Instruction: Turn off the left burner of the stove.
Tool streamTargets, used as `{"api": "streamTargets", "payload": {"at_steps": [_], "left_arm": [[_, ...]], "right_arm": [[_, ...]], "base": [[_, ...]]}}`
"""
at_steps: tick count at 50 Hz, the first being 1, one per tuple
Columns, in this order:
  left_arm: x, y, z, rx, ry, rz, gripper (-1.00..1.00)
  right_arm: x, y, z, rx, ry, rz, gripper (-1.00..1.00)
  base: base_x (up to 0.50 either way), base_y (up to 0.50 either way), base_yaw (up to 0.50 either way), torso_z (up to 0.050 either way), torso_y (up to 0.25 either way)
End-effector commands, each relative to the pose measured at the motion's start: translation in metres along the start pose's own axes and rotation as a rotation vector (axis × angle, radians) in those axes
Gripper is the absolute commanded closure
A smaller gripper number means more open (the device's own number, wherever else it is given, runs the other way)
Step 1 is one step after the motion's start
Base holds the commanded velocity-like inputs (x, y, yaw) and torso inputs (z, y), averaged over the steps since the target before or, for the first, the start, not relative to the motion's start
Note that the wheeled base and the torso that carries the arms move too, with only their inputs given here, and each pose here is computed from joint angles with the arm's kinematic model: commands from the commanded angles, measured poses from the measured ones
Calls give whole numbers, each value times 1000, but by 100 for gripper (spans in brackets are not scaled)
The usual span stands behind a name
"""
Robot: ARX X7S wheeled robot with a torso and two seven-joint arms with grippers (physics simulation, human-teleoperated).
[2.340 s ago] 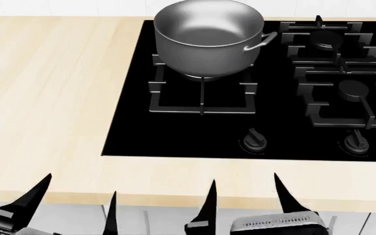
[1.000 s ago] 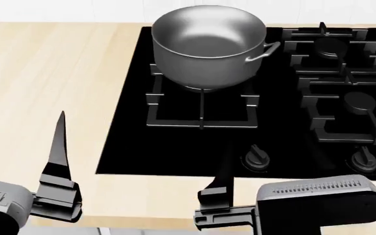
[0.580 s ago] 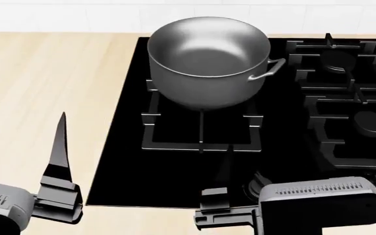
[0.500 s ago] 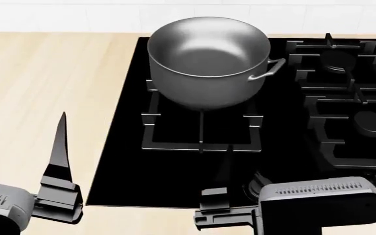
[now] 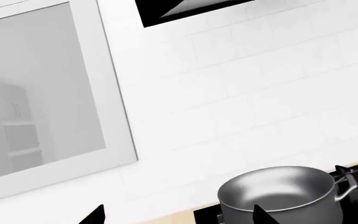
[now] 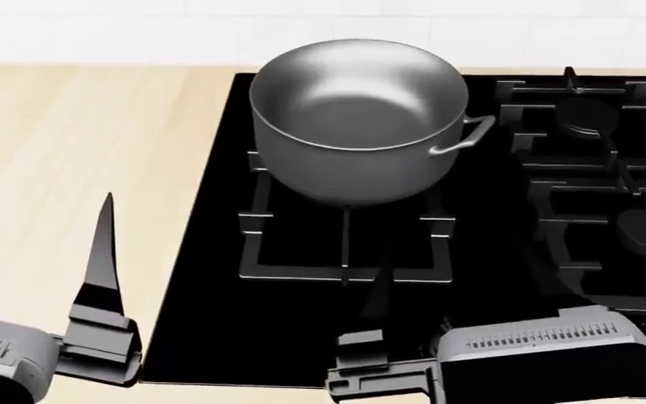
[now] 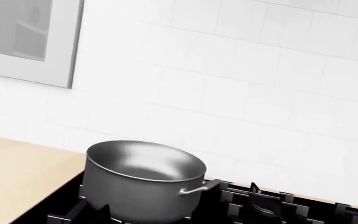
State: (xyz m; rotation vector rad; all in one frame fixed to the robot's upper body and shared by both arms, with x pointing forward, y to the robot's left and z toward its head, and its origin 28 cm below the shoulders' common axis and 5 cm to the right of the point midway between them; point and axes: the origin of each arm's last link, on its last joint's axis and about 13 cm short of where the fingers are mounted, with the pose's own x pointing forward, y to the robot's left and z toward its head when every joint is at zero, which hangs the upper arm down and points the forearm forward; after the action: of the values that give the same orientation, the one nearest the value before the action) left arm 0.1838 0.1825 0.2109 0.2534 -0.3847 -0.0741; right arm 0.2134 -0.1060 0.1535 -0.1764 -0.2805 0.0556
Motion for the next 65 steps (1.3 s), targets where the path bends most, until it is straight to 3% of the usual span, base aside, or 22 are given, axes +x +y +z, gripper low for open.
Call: {"api": "streamTargets", "payload": {"at_steps": [1, 21, 32, 42, 54, 65], "left_arm": [[-1, 0, 0, 0, -3, -1, -100], [1, -2, 1, 2, -2, -8, -100], [0, -1, 0, 0, -2, -6, -100], [0, -1, 1, -1, -5, -10, -100], [-1, 0, -1, -5, 2, -13, -100], [-1, 1, -2, -4, 9, -16, -100]], "right_arm": [[0, 0, 0, -6, -5, 5, -100], [1, 2, -2, 31, 24, 5, -100], [-1, 0, 8, -23, 64, 15, -100], [-3, 0, 9, -2, 71, 16, -100], [-9, -6, 18, 22, 217, 82, -100], [-6, -14, 50, -40, 296, 161, -100]], "base": [[137, 0, 0, 0, 0], [125, 0, 0, 0, 1], [0, 0, 0, 0, 0], [0, 0, 0, 0, 0], [0, 0, 0, 0, 0], [0, 0, 0, 0, 0]]}}
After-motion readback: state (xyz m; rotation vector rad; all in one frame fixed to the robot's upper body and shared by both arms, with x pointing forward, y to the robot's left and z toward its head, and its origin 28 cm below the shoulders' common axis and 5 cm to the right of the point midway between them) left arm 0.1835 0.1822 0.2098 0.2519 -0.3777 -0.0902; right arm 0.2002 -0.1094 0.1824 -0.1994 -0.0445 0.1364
